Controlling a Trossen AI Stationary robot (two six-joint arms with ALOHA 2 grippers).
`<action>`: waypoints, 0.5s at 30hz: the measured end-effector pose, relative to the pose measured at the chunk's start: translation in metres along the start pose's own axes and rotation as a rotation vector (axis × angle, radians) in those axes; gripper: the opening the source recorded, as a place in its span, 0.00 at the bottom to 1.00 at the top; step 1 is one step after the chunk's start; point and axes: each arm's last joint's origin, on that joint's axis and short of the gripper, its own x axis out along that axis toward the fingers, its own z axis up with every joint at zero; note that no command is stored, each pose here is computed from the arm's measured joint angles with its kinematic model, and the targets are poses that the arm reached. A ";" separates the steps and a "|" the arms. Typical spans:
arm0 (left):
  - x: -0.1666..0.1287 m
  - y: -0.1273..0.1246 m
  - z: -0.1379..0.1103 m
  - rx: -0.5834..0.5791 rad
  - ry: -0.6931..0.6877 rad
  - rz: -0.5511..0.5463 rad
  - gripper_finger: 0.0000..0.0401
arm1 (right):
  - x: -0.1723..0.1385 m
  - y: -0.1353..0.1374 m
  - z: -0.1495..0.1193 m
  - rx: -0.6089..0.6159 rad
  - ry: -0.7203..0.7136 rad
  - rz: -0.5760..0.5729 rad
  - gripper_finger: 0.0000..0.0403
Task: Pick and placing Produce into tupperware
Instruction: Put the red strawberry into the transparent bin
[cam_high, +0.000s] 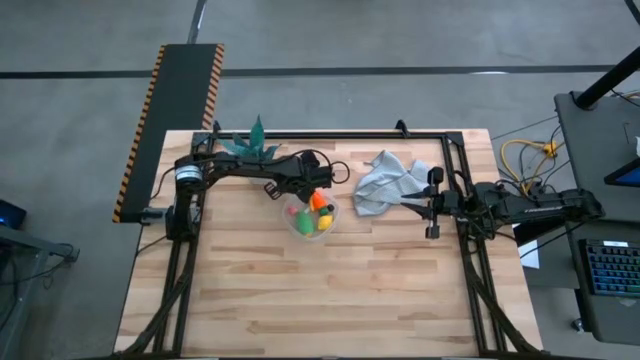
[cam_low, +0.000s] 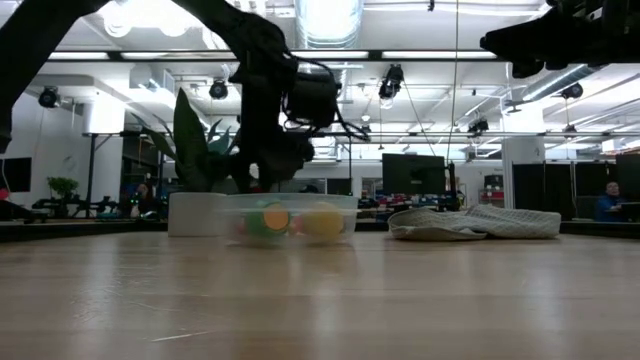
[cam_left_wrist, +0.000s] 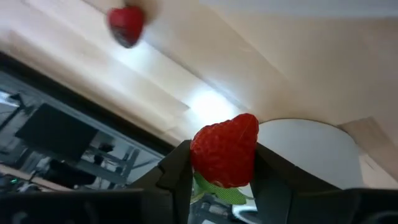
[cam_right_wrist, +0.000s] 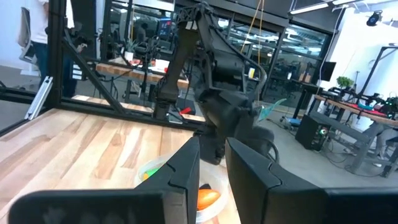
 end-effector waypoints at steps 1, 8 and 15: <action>-0.004 0.000 0.001 0.001 -0.004 0.011 0.27 | 0.000 0.000 0.000 0.000 0.000 0.000 0.17; -0.032 0.005 0.001 -0.071 -0.011 0.110 0.27 | 0.000 0.000 0.000 0.000 -0.002 -0.001 0.17; -0.055 0.002 0.014 -0.096 -0.068 0.159 0.27 | 0.000 0.000 0.000 0.001 -0.004 -0.001 0.17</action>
